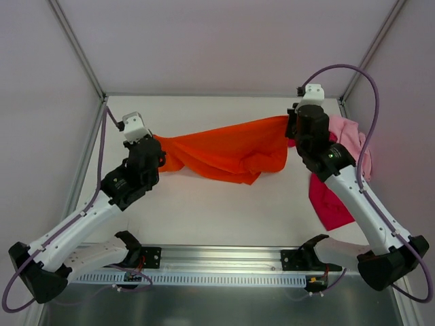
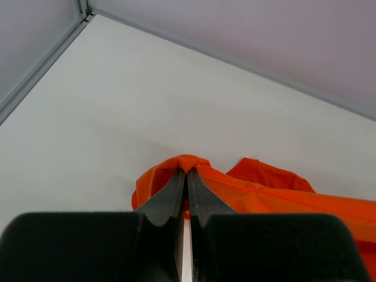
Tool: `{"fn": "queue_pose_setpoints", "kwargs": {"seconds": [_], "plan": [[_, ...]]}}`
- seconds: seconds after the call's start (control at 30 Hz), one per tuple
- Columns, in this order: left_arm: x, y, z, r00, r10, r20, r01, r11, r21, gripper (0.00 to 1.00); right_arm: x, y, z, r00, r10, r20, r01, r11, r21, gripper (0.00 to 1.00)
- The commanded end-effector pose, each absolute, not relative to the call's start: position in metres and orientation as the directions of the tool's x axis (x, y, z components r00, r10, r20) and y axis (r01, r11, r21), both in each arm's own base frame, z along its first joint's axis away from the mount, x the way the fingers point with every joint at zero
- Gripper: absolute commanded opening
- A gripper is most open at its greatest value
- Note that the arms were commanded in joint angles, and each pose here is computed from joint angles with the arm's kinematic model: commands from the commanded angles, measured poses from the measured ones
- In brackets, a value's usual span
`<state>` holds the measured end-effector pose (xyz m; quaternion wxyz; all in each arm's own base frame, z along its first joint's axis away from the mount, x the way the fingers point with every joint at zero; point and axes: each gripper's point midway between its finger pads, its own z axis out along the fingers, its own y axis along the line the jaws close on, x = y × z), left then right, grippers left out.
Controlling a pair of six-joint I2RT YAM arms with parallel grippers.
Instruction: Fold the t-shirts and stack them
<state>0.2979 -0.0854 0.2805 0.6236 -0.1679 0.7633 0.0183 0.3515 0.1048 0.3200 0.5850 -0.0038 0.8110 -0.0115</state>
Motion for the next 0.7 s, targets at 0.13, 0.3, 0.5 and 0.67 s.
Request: {"fn": "queue_pose_setpoints", "kwargs": {"seconds": [0.13,0.3,0.5,0.67], "plan": [[0.28,-0.059,0.332,0.064,-0.349,-0.935,-0.278,0.894,-0.352,0.0,0.335,0.074,0.354,-0.139,0.012,-0.99,0.146,0.989,-0.008,0.01],[0.279,-0.053,0.346,0.104,-0.355,-0.929,-0.293,0.882,-0.37,0.0,0.323,0.056,0.369,-0.064,0.031,-0.997,0.23,0.973,0.015,0.01],[0.288,-0.063,0.392,0.161,-0.348,-0.924,-0.238,0.894,-0.379,0.0,0.318,0.046,0.401,-0.004,0.024,-1.0,0.261,0.965,0.022,0.01],[0.296,-0.065,0.428,0.225,-0.255,-0.94,-0.224,0.926,-0.305,0.0,0.325,0.045,0.433,0.031,-0.023,-0.999,0.283,0.959,-0.014,0.01]]}}
